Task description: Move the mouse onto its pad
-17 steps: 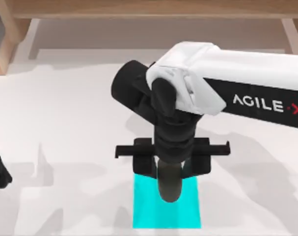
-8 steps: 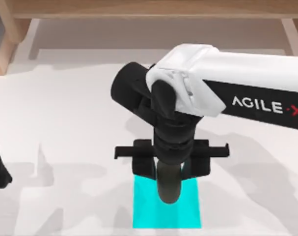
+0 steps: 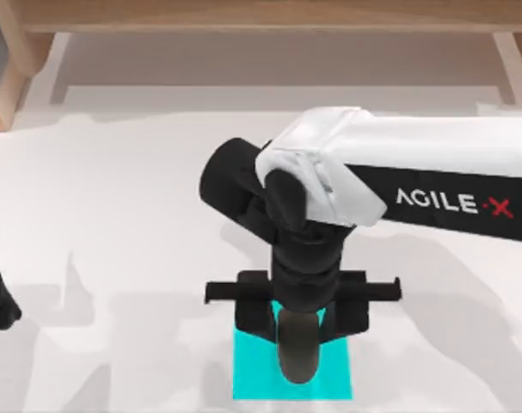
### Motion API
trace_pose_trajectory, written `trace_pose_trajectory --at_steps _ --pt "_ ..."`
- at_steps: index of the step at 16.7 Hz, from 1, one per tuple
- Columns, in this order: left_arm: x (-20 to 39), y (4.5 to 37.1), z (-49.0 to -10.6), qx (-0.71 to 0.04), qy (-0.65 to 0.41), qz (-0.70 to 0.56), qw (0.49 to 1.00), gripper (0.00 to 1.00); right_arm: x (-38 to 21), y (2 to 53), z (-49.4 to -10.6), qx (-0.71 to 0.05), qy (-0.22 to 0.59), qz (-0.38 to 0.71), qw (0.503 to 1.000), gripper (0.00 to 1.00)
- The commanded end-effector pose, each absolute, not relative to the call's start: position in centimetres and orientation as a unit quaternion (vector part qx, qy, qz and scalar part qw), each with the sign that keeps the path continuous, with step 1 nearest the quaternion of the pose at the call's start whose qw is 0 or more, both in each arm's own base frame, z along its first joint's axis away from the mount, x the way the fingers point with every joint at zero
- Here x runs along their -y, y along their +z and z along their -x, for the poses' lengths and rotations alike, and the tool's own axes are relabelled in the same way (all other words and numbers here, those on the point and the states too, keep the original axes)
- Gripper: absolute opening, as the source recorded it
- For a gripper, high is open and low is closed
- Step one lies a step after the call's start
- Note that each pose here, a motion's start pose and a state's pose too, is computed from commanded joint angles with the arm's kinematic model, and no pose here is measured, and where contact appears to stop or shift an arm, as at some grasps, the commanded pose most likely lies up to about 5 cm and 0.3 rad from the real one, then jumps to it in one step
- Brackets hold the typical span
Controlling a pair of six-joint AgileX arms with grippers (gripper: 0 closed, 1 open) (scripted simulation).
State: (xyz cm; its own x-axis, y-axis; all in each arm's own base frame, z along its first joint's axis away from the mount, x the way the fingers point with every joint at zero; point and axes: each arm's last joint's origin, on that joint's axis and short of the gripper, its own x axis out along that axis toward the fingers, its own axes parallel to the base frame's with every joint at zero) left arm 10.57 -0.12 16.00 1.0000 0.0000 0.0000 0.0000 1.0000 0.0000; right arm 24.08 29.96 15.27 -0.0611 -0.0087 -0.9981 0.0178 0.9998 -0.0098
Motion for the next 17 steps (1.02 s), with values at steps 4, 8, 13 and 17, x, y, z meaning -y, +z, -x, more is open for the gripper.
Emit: trace_pose_trajectory --at_steps 4,8,13,17 --pt "0.1 16.0 -10.6 0.0 0.0 0.0 1.0 1.0 -30.0 14.9 -24.4 -0.718 -0.003 -0.007 0.696 0.0" --pt "0.1 16.0 -10.6 0.0 0.0 0.0 1.0 1.0 -30.3 14.6 -24.8 -0.695 0.0 -0.006 0.719 0.0" --pt "0.1 16.0 -10.6 0.0 0.0 0.0 1.0 1.0 -30.3 14.0 -24.8 -0.694 -0.004 -0.001 0.72 0.0" --pt "0.1 16.0 -10.6 0.0 0.0 0.0 1.0 1.0 -30.3 14.0 -24.8 -0.694 -0.004 -0.001 0.72 0.3"
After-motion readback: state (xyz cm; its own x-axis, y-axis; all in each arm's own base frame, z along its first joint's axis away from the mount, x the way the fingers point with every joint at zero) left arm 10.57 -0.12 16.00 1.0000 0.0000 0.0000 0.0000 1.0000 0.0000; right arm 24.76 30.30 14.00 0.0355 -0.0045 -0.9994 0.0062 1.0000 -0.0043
